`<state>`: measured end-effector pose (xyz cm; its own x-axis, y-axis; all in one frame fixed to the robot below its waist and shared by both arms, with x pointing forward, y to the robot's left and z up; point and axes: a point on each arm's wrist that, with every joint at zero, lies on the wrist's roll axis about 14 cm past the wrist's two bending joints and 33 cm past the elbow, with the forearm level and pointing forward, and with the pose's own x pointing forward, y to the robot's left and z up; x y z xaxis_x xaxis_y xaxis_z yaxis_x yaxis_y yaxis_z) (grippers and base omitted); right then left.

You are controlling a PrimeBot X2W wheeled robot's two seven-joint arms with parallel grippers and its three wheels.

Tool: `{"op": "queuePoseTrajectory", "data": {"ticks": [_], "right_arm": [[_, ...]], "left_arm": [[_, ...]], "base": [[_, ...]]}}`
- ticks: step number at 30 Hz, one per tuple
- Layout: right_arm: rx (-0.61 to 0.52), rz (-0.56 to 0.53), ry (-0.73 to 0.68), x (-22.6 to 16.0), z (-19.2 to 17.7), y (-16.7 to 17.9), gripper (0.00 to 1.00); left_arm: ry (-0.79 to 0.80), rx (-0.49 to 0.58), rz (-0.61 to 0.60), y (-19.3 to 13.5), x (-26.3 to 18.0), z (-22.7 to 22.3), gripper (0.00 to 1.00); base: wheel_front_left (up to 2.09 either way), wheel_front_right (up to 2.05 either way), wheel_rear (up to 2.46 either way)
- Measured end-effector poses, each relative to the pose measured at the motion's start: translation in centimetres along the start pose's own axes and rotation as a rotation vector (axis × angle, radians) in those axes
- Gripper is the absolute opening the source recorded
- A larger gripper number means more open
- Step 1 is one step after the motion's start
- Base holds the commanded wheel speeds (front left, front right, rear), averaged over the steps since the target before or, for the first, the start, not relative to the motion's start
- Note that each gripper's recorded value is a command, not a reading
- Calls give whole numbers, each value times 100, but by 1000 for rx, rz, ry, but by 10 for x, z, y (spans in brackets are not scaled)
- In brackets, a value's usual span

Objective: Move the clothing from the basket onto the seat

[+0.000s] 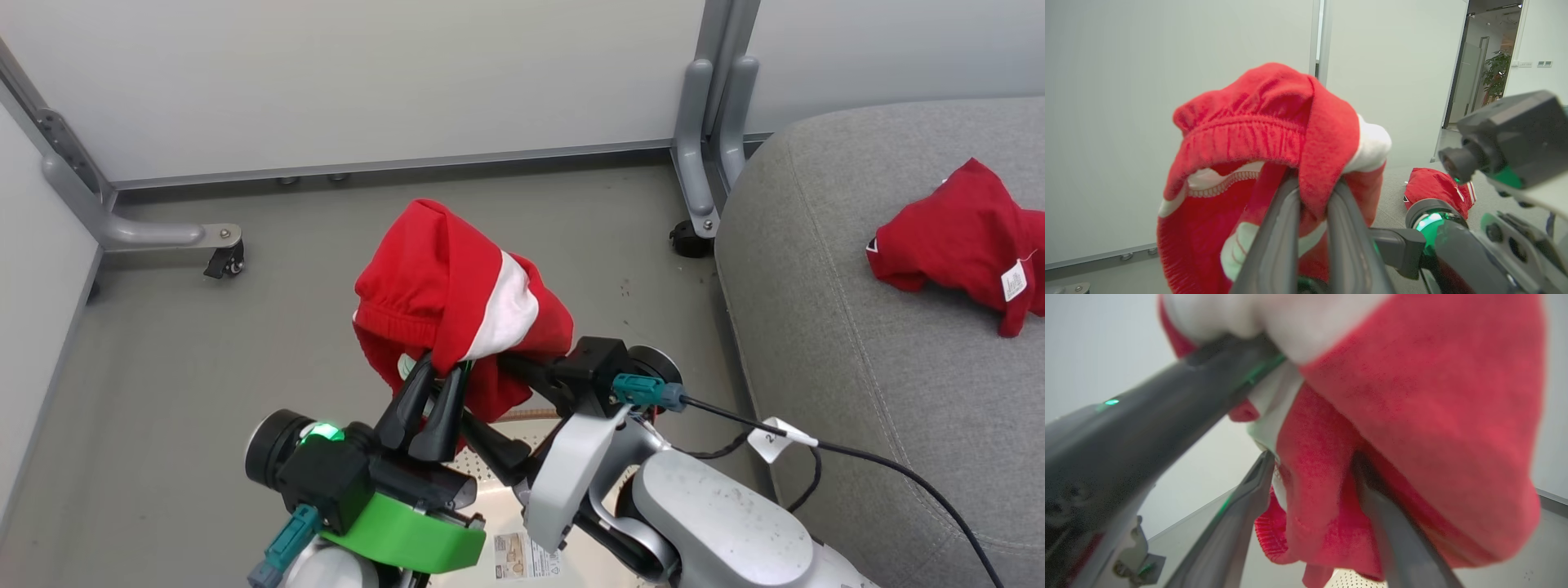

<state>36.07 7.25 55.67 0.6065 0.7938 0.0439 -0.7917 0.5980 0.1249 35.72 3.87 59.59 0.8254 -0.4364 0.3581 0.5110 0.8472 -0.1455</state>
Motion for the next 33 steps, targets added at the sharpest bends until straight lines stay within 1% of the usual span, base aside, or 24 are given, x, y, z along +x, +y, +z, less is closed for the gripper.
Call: {"op": "queuePoseTrajectory", "data": {"ticks": [1,2,11,24,25,26,27,33], "right_arm": [[-1,5,4,2,-1,1,25],[-3,8,4,4,-1,1,0],[2,26,4,11,-3,3,0],[6,27,5,13,-5,2,0],[6,27,5,13,-6,2,0],[5,27,3,13,-5,2,0],[4,27,2,13,-5,2,0],[-13,25,2,15,-4,0,0]], "left_arm": [[0,0,-1,0,0,0,0],[0,-1,-2,-1,0,0,0],[3,-3,-2,-1,-1,-1,0],[21,-4,-4,-2,-2,-6,0],[23,-4,-4,-2,-2,-7,35],[22,-3,0,-1,-2,-7,86],[25,2,3,1,-3,-7,100],[68,30,7,6,-11,-17,100]], "base": [[0,0,0],[0,0,0],[0,0,0],[0,0,0],[0,0,0],[0,0,0],[0,0,0],[0,0,0]]}}
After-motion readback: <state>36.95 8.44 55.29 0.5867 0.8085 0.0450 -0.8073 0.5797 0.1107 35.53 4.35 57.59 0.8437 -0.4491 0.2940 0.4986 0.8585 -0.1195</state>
